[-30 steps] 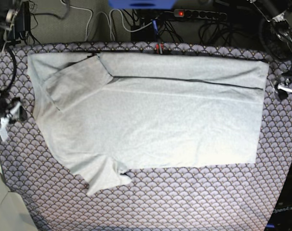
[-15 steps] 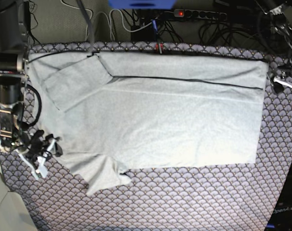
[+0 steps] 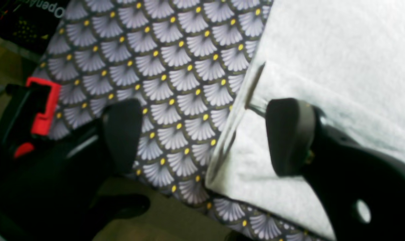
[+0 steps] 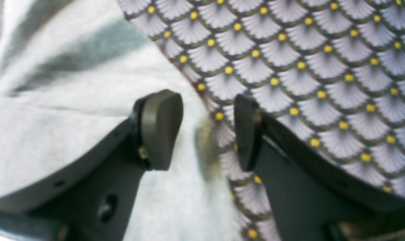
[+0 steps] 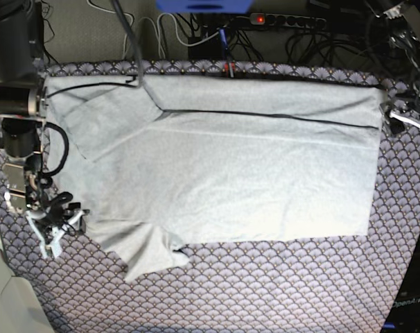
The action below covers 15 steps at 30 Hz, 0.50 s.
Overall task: Fold the T-shirt properly
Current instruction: 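Grasp the shirt's hem corners with both grippers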
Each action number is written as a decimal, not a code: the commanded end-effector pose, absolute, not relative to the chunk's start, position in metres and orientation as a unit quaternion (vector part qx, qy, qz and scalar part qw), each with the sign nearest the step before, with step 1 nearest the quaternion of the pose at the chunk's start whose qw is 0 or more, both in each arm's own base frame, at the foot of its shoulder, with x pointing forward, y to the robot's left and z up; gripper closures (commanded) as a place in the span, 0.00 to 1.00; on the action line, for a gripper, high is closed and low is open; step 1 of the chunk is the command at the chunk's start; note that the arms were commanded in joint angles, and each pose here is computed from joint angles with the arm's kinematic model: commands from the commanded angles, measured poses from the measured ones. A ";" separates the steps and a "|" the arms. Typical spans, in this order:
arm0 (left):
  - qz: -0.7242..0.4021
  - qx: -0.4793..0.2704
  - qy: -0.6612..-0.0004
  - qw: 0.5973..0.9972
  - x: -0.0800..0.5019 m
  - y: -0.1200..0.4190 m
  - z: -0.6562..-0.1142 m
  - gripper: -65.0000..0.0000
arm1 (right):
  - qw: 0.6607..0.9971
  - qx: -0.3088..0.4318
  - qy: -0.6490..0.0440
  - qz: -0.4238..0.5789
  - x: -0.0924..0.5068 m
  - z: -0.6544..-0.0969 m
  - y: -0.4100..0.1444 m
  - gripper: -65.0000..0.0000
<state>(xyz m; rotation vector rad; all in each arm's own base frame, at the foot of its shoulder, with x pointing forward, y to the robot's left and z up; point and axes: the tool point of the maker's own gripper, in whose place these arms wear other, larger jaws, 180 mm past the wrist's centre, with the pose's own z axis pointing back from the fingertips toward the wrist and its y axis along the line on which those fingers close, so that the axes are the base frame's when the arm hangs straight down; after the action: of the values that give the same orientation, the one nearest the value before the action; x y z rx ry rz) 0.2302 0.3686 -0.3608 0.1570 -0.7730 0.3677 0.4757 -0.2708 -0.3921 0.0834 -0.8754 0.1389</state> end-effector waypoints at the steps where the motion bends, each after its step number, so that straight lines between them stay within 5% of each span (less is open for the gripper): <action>1: 0.172 0.080 -0.404 0.895 0.244 0.372 -0.344 0.13 | 0.885 0.040 -0.458 0.065 0.494 -0.366 -0.271 0.53; 15: 0.173 0.078 -0.408 0.893 0.247 0.370 -0.342 0.13 | 0.883 0.039 -0.463 0.061 0.491 -0.371 -0.270 0.53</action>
<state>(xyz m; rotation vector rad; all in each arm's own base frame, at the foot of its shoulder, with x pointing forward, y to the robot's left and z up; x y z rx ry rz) 0.2398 0.3651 -0.3570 0.1434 -0.7957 0.3735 0.4731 -0.2581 -0.4005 0.1010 -0.8823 0.1400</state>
